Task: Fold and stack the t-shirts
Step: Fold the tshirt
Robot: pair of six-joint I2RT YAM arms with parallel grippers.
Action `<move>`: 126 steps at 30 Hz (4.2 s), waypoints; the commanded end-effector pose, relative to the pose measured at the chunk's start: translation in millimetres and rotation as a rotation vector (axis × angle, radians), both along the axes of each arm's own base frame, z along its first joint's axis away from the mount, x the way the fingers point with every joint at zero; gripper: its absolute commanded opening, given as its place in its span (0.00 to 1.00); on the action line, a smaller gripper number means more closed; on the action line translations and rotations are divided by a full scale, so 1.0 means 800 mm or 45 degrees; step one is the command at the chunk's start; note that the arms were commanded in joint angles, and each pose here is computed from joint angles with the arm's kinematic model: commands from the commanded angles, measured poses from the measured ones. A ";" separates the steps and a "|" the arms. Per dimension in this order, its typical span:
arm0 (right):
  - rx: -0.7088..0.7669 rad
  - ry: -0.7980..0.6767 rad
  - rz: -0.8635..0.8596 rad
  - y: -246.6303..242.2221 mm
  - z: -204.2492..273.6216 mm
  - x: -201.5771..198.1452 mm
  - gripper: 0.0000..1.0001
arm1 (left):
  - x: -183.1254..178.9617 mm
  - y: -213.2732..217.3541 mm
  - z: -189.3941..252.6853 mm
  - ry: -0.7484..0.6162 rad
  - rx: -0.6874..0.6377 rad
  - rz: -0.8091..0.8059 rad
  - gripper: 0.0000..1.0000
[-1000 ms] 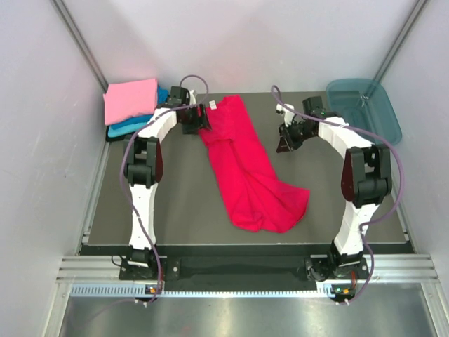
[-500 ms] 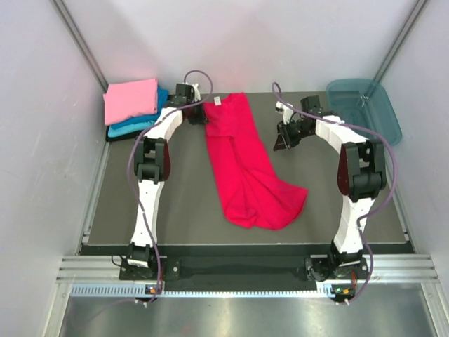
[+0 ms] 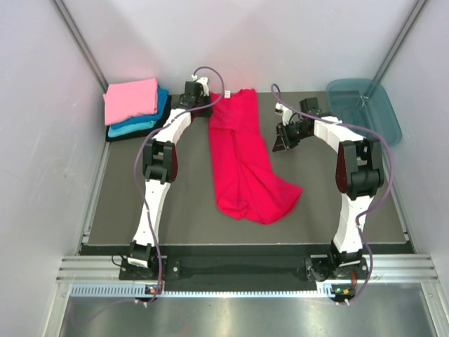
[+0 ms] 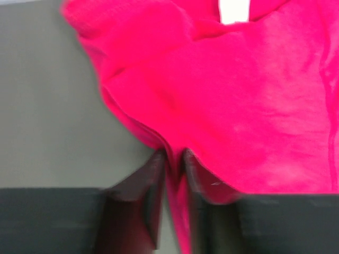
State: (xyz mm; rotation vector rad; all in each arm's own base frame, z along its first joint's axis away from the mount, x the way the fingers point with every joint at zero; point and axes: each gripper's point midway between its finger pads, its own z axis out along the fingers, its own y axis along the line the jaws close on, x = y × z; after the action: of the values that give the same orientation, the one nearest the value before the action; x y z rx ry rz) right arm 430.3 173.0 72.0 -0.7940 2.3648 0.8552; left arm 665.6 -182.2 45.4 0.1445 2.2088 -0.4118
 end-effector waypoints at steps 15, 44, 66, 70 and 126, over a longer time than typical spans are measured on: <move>-0.003 -0.206 0.241 -0.019 0.096 -0.102 0.24 | -0.240 -0.029 0.219 0.068 -0.240 -0.427 0.54; -0.134 -0.530 0.392 -0.054 0.114 -0.248 0.24 | -0.621 -0.109 0.044 0.544 0.631 -1.461 0.43; -0.189 -0.568 0.387 -0.065 0.121 -0.243 0.25 | -0.590 -0.154 -0.010 0.476 0.817 -1.381 0.59; -0.184 -0.557 0.388 -0.065 0.118 -0.243 0.25 | -0.588 -0.151 -0.020 0.482 0.844 -1.383 0.54; -0.119 -0.411 0.328 -0.048 0.121 -0.184 0.28 | -0.600 -0.153 0.074 0.522 0.749 -1.514 0.44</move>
State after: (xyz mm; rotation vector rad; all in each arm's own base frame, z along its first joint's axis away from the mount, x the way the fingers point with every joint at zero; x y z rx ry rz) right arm 272.4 132.0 156.8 -1.1804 2.1046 0.6729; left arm 179.8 -290.3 104.9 1.9175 2.3116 -0.4134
